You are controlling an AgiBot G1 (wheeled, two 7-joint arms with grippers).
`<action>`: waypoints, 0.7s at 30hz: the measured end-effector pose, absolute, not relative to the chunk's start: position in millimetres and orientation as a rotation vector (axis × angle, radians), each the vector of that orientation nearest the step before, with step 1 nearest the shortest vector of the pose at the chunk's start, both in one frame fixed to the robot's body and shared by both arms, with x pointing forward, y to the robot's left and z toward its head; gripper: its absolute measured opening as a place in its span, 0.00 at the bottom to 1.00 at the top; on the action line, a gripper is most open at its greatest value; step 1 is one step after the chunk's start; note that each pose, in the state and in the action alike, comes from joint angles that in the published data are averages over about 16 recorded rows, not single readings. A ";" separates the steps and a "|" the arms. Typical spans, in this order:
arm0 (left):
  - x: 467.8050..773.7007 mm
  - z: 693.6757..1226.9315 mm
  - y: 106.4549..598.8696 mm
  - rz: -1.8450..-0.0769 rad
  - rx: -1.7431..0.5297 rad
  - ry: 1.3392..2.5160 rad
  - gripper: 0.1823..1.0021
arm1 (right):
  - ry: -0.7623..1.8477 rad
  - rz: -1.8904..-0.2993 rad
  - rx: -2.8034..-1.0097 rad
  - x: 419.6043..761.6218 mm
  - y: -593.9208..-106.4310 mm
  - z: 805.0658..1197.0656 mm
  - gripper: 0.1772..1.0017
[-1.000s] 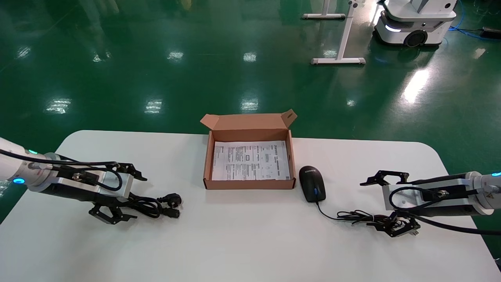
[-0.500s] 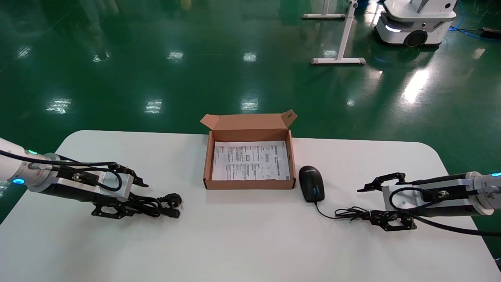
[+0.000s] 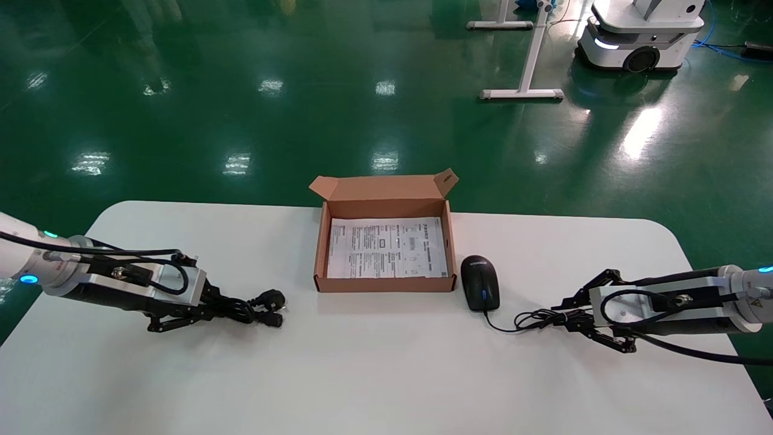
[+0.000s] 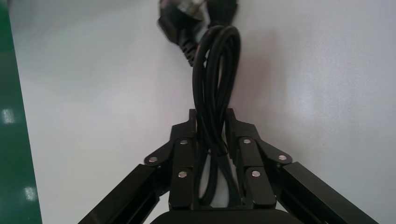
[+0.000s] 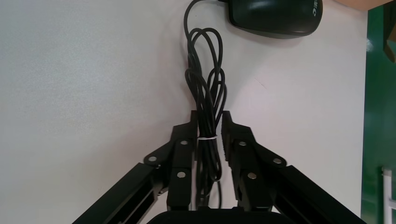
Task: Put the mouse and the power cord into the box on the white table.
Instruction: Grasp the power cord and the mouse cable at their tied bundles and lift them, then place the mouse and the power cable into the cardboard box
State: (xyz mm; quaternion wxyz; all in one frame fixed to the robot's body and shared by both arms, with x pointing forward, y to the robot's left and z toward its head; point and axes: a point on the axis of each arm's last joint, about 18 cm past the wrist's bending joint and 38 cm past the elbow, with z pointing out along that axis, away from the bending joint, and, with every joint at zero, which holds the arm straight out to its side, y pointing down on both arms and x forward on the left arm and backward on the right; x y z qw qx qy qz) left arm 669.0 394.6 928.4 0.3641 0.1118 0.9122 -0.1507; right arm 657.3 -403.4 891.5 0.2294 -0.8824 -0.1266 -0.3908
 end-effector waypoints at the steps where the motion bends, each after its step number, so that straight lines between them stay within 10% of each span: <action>1: 668.8 931.1 394.4 -0.390 0.289 2.342 0.25 | -0.349 -1.082 -2.424 657.5 -403.4 893.9 0.23; 21: 655.0 1091.2 399.5 -0.539 0.175 1.924 0.07 | -0.515 -1.434 -2.065 657.7 -360.5 1050.7 0.06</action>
